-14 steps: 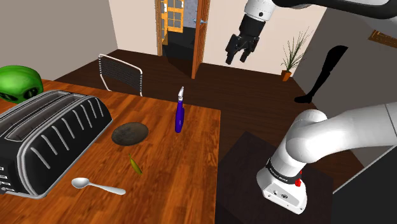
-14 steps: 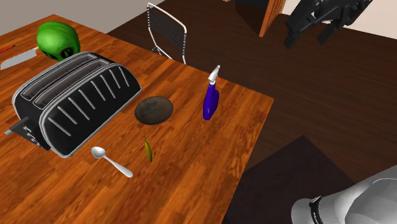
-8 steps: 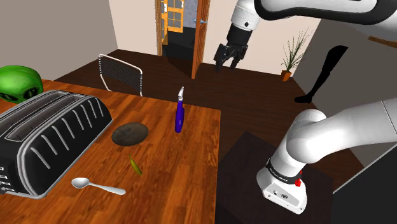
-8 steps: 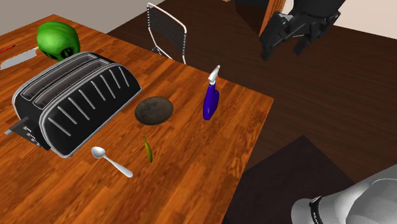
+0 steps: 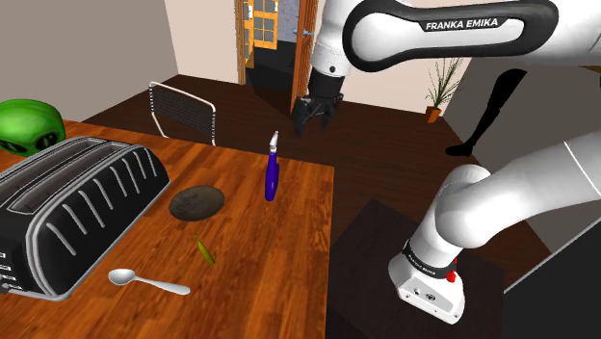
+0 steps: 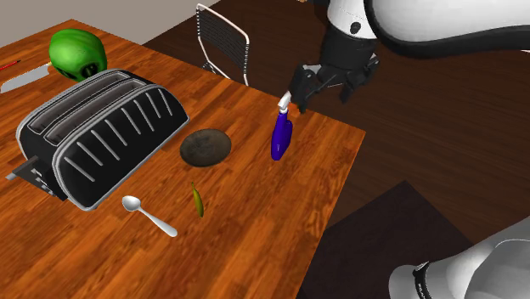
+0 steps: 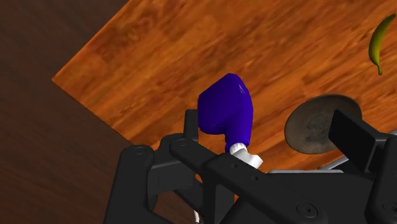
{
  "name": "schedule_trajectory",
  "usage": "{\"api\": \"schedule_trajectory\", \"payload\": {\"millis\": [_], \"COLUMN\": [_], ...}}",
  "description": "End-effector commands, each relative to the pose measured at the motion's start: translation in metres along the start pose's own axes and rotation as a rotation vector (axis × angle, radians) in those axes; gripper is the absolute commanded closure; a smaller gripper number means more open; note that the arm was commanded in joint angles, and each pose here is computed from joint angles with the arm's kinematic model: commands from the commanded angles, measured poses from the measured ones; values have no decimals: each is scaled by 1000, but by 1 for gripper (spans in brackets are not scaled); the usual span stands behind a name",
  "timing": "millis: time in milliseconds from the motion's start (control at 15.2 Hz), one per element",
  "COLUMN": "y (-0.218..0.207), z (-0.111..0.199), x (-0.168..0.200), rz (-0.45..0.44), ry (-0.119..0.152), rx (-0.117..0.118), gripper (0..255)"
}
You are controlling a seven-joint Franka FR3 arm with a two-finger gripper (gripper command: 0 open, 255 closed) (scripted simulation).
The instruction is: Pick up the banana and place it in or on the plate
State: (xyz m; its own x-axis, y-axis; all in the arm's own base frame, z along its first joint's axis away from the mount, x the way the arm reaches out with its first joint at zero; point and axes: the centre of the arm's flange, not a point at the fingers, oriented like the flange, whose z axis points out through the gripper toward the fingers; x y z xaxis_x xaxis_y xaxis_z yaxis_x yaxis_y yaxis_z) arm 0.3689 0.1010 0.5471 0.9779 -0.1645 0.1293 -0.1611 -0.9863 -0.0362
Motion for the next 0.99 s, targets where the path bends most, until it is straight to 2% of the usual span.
{"api": "schedule_trajectory", "payload": {"millis": [0,924], "y": [-20,-162], "z": [21,144], "x": [4,19], "rz": [-5,-43], "ry": [-6,-55], "rx": [-3,-27], "gripper": [0,0]}}
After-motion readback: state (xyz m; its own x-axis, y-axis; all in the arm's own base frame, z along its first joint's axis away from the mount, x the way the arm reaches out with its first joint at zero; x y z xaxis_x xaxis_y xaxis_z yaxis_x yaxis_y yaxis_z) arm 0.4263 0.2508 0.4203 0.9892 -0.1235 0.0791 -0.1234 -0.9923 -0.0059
